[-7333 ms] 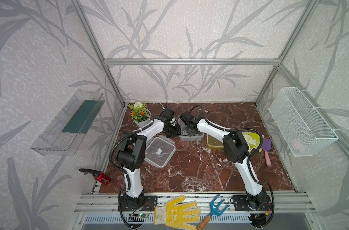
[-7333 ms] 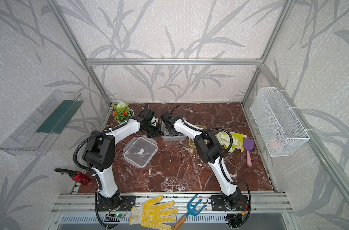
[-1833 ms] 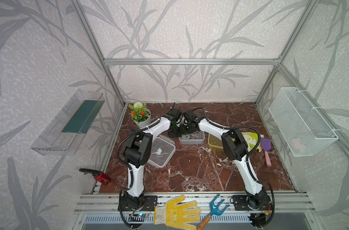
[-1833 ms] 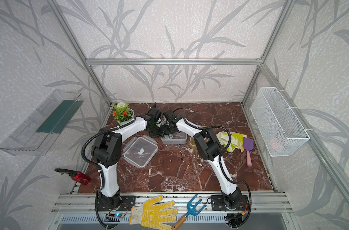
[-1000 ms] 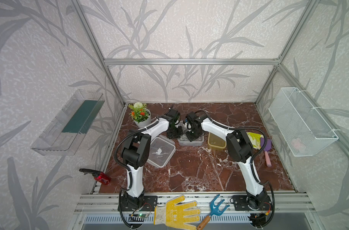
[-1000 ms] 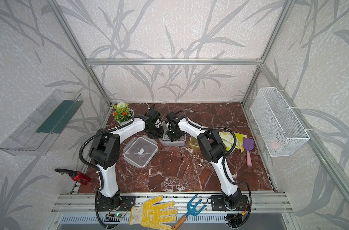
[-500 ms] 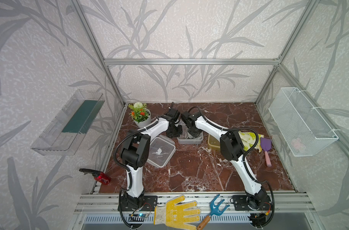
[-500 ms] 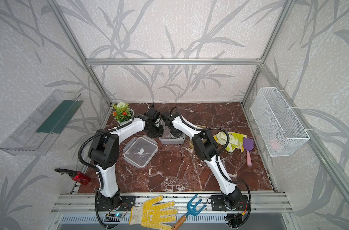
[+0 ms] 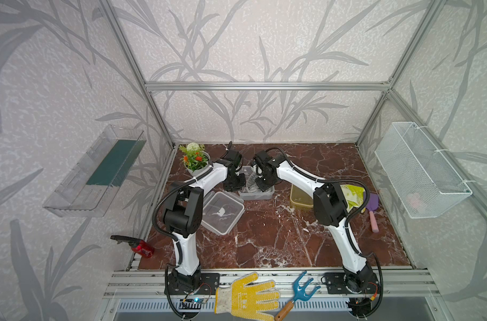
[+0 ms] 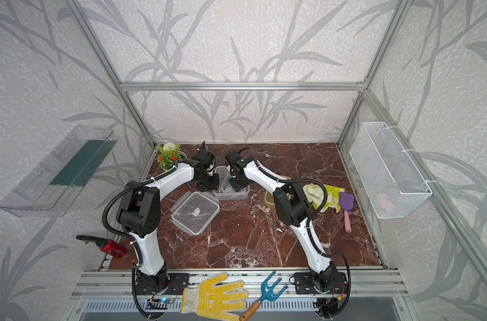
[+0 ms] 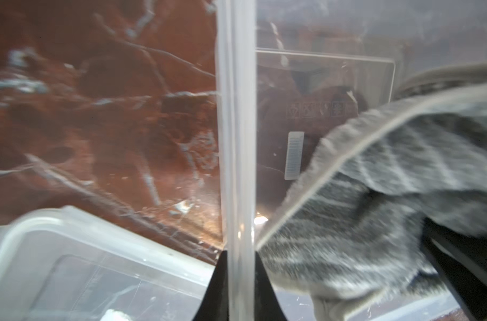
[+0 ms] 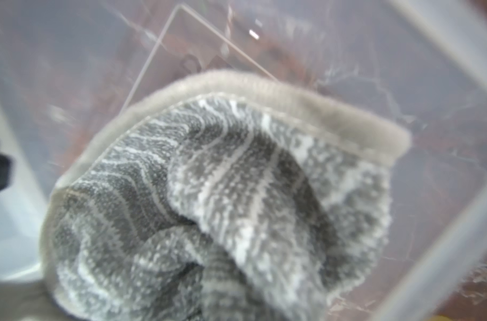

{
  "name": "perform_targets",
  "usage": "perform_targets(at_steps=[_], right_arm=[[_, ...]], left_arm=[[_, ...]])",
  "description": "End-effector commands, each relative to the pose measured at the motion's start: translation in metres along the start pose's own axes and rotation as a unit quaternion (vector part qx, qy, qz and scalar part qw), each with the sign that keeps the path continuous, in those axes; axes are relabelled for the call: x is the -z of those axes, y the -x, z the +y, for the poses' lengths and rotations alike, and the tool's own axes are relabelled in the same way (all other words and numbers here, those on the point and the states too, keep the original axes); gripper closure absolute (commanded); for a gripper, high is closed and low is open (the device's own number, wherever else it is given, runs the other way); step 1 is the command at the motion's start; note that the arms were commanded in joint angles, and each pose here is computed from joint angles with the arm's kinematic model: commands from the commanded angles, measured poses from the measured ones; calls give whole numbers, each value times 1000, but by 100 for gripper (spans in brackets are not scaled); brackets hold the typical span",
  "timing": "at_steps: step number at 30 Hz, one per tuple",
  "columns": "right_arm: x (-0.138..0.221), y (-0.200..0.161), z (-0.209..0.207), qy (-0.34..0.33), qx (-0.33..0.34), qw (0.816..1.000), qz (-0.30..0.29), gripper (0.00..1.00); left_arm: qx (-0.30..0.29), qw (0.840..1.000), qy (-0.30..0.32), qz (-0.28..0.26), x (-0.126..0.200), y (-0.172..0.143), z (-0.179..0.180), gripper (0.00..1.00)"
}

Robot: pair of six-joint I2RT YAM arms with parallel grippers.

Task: Wipe the insides of the lunch boxes
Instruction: Wipe the dirt inside the lunch box.

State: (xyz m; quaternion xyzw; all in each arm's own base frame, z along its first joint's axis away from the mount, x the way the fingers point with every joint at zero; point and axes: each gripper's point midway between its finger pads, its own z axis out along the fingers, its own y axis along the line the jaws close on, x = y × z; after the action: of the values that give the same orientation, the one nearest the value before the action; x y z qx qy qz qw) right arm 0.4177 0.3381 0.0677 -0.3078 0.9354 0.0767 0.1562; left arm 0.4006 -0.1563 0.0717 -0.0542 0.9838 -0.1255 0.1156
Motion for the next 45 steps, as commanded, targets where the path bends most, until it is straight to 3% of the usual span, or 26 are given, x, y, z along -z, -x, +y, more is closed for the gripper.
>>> perform_targets(at_steps=[1,6,12,18,22,26,31,36,39,45], right_arm=[[62,45,16,65,-31,993,-94,100],[106,66,21,83,-37,985,-148,100],[161,68,8,59,-33,979,-193,100],[223,49,-31,14,-59,968,-243,100],[274,22,-67,-58,-84,954,-281,100],[315,-15,-103,-124,-116,936,-309,100],[343,-65,-117,-171,-135,920,-325,100],[335,-96,-68,-65,-107,937,-327,100],[313,-115,-39,-45,-92,952,-289,100],[229,-146,25,13,-76,974,-213,100]], left_arm=[[4,1000,9,-17,15,7,8,86],[0,1000,19,-14,12,12,15,84],[2,1000,14,-20,17,16,17,76],[4,999,0,-44,28,20,12,41],[6,996,-11,-90,47,30,7,16],[5,991,-13,-131,68,37,6,3],[3,985,-23,-169,90,40,0,1],[2,980,-15,-198,103,35,2,2],[3,977,-4,-212,114,30,9,1],[10,968,13,-252,147,26,20,1]])
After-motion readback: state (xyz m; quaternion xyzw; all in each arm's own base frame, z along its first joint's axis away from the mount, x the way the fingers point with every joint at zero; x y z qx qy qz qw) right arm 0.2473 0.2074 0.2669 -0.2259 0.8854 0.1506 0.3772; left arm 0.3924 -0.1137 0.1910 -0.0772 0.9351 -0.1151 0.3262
